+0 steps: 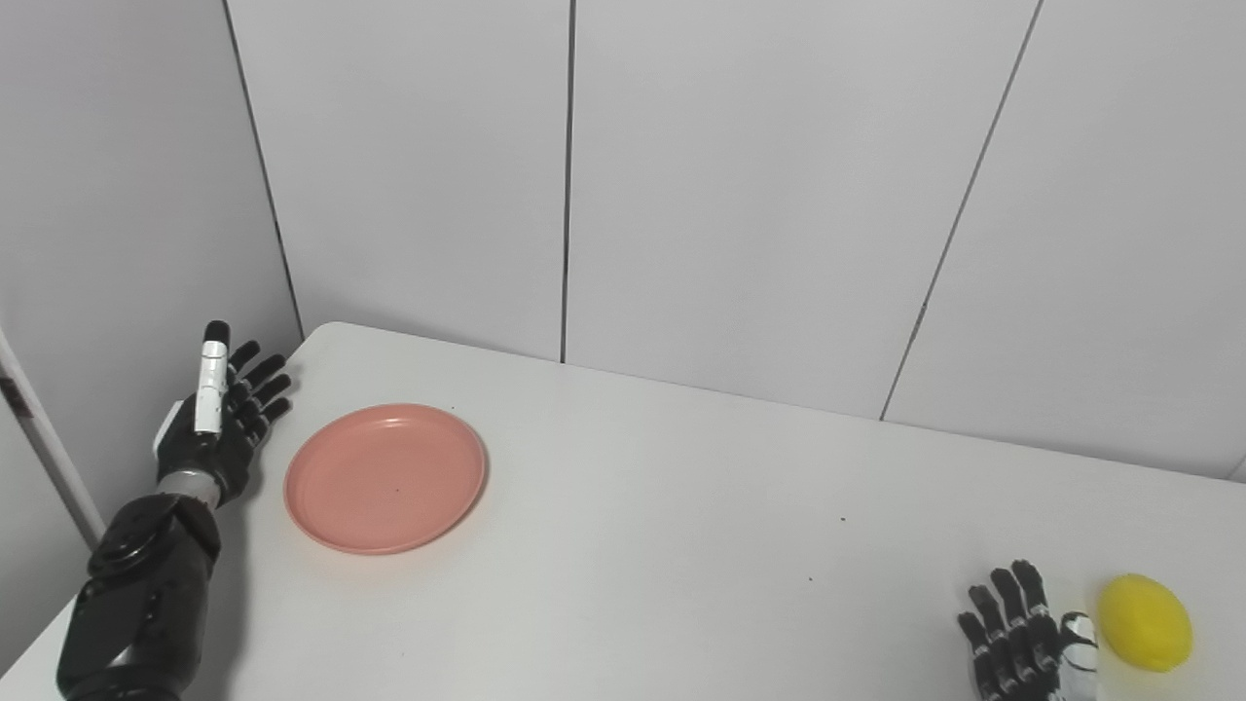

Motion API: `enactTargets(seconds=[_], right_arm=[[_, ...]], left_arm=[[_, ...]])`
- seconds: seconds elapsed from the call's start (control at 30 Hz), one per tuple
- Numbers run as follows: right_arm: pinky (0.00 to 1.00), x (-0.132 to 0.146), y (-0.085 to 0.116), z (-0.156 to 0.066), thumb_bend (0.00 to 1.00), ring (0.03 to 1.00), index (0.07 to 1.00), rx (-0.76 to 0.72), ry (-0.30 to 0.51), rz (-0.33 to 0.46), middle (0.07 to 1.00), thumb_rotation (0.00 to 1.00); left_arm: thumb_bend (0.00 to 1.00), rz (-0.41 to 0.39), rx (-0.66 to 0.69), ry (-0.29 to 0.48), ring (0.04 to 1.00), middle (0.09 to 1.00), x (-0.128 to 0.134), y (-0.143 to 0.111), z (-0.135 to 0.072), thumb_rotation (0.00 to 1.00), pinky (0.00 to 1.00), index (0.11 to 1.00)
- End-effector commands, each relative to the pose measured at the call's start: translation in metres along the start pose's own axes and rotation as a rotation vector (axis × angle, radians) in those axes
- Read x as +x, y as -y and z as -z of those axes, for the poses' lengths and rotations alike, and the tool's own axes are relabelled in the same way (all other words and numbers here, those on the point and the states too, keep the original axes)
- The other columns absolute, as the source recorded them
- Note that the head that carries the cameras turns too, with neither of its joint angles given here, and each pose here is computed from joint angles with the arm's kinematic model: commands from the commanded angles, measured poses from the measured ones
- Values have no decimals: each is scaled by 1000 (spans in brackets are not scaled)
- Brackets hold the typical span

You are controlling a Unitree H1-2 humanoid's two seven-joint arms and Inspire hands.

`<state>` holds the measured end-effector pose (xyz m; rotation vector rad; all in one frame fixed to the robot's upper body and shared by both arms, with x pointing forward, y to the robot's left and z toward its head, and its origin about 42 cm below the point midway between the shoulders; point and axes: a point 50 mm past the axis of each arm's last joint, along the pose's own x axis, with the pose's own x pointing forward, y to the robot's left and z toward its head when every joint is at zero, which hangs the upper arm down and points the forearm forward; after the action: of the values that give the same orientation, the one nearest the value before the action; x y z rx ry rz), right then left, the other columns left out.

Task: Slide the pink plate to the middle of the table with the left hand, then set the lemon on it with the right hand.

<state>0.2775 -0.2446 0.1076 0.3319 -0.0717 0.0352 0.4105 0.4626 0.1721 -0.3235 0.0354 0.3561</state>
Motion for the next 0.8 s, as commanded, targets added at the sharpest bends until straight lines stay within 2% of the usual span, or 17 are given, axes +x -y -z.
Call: enactTargets(seconds=[0.0, 0.27, 0.43, 0.53, 0.67, 0.77], right_arm=[[1000, -24, 7, 31, 735, 984, 1000, 29, -107, 39, 1000, 1000], [1000, -22, 5, 31, 724, 985, 999, 29, -110, 40, 996, 1000], [1000, -23, 4, 31, 724, 988, 1000, 27, -110, 40, 999, 1000], [1000, -23, 3, 31, 723, 987, 1000, 26, -105, 40, 1000, 1000], [1000, -24, 4, 31, 722, 987, 1000, 26, -104, 36, 1000, 1000], [1000, -24, 3, 30, 712, 984, 993, 28, -104, 35, 996, 1000]], left_arm=[[940, 40, -27, 56, 888, 871, 11, 12, -24, 888, 949, 910], [902, 31, -37, 16, 881, 864, 12, 10, -7, 881, 934, 854], [916, 43, -82, -15, 905, 893, 6, 14, -1, 879, 949, 901], [921, 50, -102, -30, 894, 878, 2, 15, 2, 883, 942, 895], [932, 70, -126, -45, 907, 888, -6, 18, 8, 901, 961, 930], [910, 91, -119, -50, 910, 893, -10, 16, 14, 923, 973, 933]])
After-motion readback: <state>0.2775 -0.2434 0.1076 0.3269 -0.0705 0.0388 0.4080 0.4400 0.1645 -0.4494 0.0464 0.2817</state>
